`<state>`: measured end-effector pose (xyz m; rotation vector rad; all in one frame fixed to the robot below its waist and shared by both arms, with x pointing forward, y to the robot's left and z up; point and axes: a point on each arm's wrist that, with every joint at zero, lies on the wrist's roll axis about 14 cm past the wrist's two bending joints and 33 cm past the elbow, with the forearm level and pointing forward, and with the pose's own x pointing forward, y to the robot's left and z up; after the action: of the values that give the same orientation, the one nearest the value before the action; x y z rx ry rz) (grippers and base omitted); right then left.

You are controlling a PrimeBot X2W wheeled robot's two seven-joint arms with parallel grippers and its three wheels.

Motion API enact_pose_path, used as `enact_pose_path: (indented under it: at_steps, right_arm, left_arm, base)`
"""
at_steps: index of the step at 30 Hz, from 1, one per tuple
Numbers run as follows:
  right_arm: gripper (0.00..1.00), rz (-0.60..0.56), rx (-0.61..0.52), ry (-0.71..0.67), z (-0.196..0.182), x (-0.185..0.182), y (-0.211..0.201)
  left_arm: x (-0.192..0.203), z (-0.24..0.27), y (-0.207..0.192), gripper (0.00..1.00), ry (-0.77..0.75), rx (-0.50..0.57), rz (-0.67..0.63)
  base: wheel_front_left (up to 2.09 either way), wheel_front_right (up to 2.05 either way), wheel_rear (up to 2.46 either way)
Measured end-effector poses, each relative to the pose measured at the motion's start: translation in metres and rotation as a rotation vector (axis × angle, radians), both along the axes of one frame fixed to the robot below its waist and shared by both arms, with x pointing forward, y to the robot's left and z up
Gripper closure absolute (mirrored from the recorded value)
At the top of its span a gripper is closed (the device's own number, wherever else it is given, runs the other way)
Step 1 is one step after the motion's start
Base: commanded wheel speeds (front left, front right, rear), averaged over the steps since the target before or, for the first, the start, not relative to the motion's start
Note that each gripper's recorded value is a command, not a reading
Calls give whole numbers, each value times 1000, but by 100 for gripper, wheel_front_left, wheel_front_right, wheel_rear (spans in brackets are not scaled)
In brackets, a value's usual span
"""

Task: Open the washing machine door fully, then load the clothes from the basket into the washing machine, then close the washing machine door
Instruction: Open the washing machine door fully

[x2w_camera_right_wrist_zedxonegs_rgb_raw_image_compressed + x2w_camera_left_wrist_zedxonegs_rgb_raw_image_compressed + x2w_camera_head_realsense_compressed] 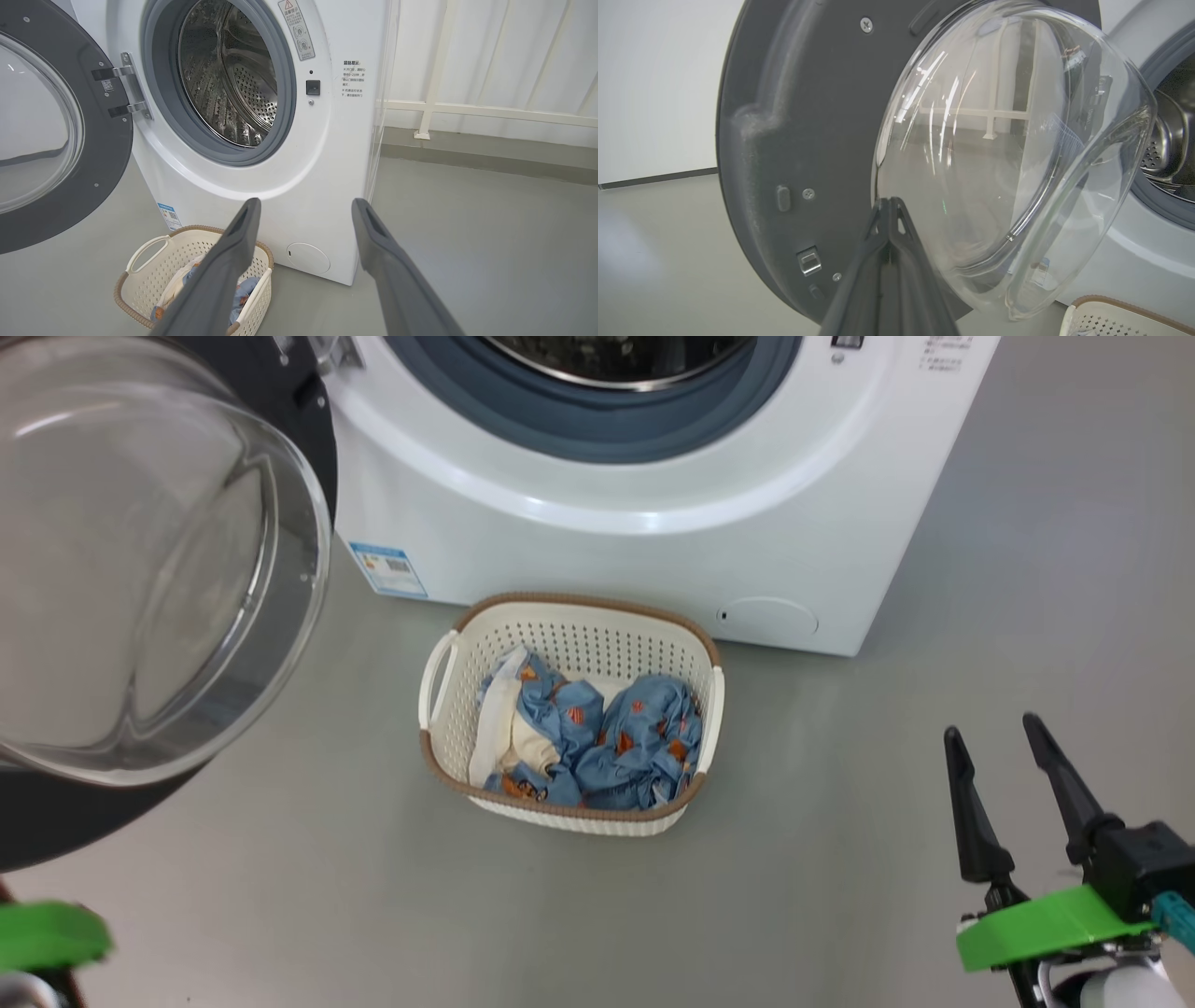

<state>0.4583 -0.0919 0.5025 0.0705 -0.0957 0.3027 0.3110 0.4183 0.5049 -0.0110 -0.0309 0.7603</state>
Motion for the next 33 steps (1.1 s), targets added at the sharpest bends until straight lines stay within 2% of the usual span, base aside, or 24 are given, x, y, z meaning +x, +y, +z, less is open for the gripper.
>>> enact_pose_path:
  at_steps: [7,11,15,16,17,18,20,33]
  right_arm:
    - [0,-27,-7,3,5,-19,-11]
    - [0,-39,-10,-1,9,-30,-16]
    - [0,-51,-12,-7,13,-39,-22]
    - [0,-57,-12,-6,13,-41,-24]
    - [0,-62,-11,-9,14,-43,-26]
    - [0,-67,-9,-13,16,-44,-28]
    - [0,-73,-4,-24,20,-47,-30]
    - [0,-126,3,-28,25,-75,-50]
  left_arm:
    - [-11,2,-57,100,-27,7,-135]
    - [-6,13,-104,100,-68,9,-275]
    - [-1,20,-133,100,-83,1,-386]
    - [2,22,-143,96,-91,-3,-423]
    - [5,23,-151,75,-94,-12,-448]
    - [8,21,-159,44,-87,-23,-483]
    - [12,19,-170,1,-80,-39,-525]
    - [29,-3,-218,0,-7,-97,-689]
  base:
    - [0,0,0]
    - [0,0,0]
    - [0,0,0]
    - [0,0,0]
    - [0,0,0]
    - [0,0,0]
    - [0,0,0]
    - [0,0,0]
